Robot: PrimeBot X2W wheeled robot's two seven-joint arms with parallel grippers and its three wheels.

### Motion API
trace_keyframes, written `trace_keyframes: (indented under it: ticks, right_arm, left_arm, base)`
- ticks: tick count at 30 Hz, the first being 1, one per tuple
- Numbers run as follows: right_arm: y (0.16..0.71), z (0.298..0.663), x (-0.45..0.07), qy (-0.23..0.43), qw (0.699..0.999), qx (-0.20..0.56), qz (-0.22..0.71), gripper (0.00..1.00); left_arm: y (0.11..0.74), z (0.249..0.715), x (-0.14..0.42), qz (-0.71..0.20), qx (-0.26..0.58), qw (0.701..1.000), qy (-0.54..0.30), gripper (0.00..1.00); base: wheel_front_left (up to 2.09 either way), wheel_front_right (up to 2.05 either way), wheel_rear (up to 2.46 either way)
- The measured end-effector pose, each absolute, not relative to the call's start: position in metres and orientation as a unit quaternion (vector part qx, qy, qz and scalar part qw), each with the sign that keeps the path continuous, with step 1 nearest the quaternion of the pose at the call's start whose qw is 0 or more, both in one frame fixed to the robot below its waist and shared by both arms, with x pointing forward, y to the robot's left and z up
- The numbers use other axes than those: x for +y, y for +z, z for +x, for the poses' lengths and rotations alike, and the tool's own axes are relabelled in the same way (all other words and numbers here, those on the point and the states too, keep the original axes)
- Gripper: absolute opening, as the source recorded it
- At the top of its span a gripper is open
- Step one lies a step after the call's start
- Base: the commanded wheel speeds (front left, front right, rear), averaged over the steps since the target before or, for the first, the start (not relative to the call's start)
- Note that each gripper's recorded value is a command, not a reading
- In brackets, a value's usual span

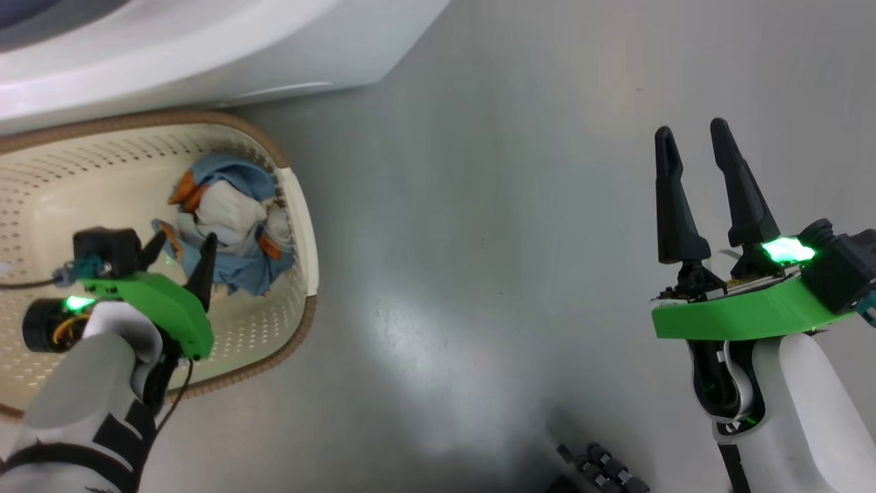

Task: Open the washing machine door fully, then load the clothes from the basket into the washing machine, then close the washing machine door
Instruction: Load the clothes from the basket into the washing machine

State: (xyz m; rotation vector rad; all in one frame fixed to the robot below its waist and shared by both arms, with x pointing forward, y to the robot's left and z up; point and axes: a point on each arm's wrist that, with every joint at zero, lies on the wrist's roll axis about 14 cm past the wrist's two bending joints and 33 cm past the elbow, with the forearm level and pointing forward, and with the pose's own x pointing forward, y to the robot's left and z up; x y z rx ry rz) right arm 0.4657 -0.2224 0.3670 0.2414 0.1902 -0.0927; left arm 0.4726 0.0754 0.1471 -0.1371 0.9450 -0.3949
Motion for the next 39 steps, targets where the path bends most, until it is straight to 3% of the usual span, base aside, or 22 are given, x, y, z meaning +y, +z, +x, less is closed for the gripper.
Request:
trace_keyframes:
  ticks: [10, 25, 26, 27, 28, 29, 39]
  right_arm:
    - [0.346, 0.463, -0.228, -0.056, 0.985, 0.119, 0.111, 1.0]
    - [0.341, 0.46, -0.226, -0.056, 0.983, 0.125, 0.12, 1.0]
    - [0.343, 0.46, -0.227, -0.057, 0.983, 0.124, 0.12, 1.0]
    - [0.344, 0.46, -0.227, -0.057, 0.984, 0.123, 0.119, 1.0]
    - [0.345, 0.46, -0.227, -0.057, 0.984, 0.122, 0.119, 1.0]
    - [0.345, 0.46, -0.227, -0.057, 0.984, 0.121, 0.119, 1.0]
    - [0.365, 0.464, -0.225, -0.051, 0.986, 0.097, 0.124, 1.0]
  left_arm:
    - [0.112, 0.464, 0.065, -0.061, 0.511, 0.831, -0.212, 1.0]
    - [0.104, 0.466, 0.044, -0.074, 0.52, 0.815, -0.243, 1.0]
    - [0.105, 0.466, 0.044, -0.073, 0.52, 0.815, -0.244, 0.48]
    - [0.105, 0.466, 0.044, -0.074, 0.521, 0.814, -0.245, 0.26]
    - [0.105, 0.465, 0.043, -0.075, 0.522, 0.814, -0.244, 0.18]
    - [0.106, 0.465, 0.043, -0.076, 0.523, 0.813, -0.245, 0.0]
    - [0.128, 0.472, 0.045, -0.096, 0.507, 0.826, -0.228, 0.0]
  base:
    - [0.0, 0.0, 0.0]
    - [0.0, 0.0, 0.0]
    - [0.0, 0.0, 0.0]
    - [0.0, 0.0, 0.0]
    - [0.0, 0.0, 0.0]
    - [0.0, 0.0, 0.0]
    - [0.0, 0.0, 0.0]
